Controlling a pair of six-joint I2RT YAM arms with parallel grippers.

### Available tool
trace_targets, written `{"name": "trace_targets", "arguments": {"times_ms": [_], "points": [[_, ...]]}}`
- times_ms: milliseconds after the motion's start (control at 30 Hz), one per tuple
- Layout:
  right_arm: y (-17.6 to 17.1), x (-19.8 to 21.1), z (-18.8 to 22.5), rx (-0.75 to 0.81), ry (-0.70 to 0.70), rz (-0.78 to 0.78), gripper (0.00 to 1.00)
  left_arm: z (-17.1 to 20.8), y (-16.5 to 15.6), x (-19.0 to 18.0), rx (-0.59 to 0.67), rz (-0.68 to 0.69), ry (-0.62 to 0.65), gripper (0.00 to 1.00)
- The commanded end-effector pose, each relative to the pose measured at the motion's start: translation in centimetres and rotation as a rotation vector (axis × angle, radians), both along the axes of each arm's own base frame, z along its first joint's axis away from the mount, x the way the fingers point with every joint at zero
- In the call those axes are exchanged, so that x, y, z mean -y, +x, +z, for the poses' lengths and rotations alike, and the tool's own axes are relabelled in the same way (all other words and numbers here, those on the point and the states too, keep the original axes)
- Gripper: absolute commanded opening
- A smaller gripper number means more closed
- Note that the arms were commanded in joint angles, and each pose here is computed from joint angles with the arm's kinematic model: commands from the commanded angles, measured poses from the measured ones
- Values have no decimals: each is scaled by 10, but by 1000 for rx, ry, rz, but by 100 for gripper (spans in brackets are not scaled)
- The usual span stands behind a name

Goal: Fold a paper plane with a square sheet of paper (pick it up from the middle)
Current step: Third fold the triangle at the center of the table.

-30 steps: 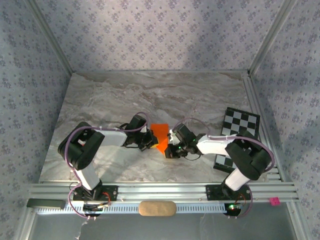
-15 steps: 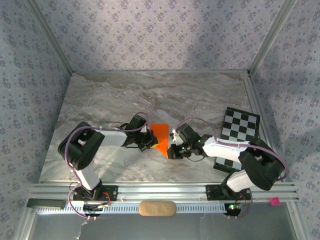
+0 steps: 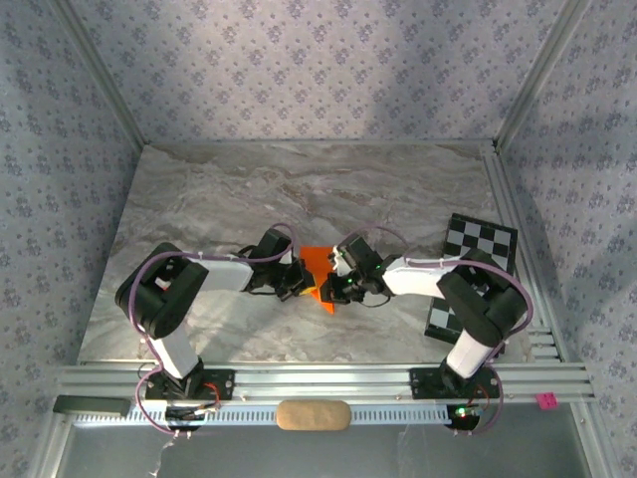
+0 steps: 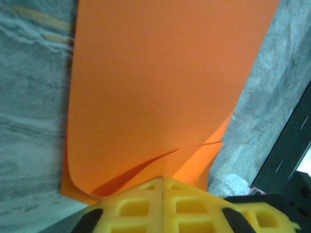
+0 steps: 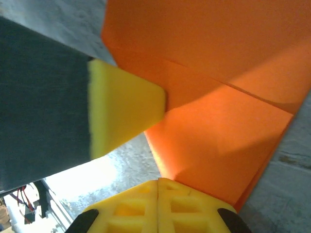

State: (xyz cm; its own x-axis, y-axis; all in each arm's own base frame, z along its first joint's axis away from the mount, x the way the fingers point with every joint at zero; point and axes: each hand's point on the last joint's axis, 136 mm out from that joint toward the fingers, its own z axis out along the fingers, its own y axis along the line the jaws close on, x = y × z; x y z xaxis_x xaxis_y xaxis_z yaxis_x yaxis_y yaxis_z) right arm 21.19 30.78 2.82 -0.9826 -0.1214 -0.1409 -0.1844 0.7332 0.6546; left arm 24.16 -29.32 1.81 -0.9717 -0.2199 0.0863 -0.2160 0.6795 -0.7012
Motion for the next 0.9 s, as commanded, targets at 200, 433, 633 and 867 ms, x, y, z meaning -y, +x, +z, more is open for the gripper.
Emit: {"name": "trace_targets", "arguments": {"times_ms": [200,433,633,867], "points": [[-16,21,-30,-92,-49,-43,5,-6,-2,-9,-4,9,46,0],[-17,24,-33,-99,-67,-49,4,26,7,-5,78,-2,21,15],[-17,25,-33,-97,-72,-52,3,36,-2,5,93,-25,-3,14],[-17,27,-34,-95,-77,-56,3,28,-3,19,78,-40,-19,10]]}}
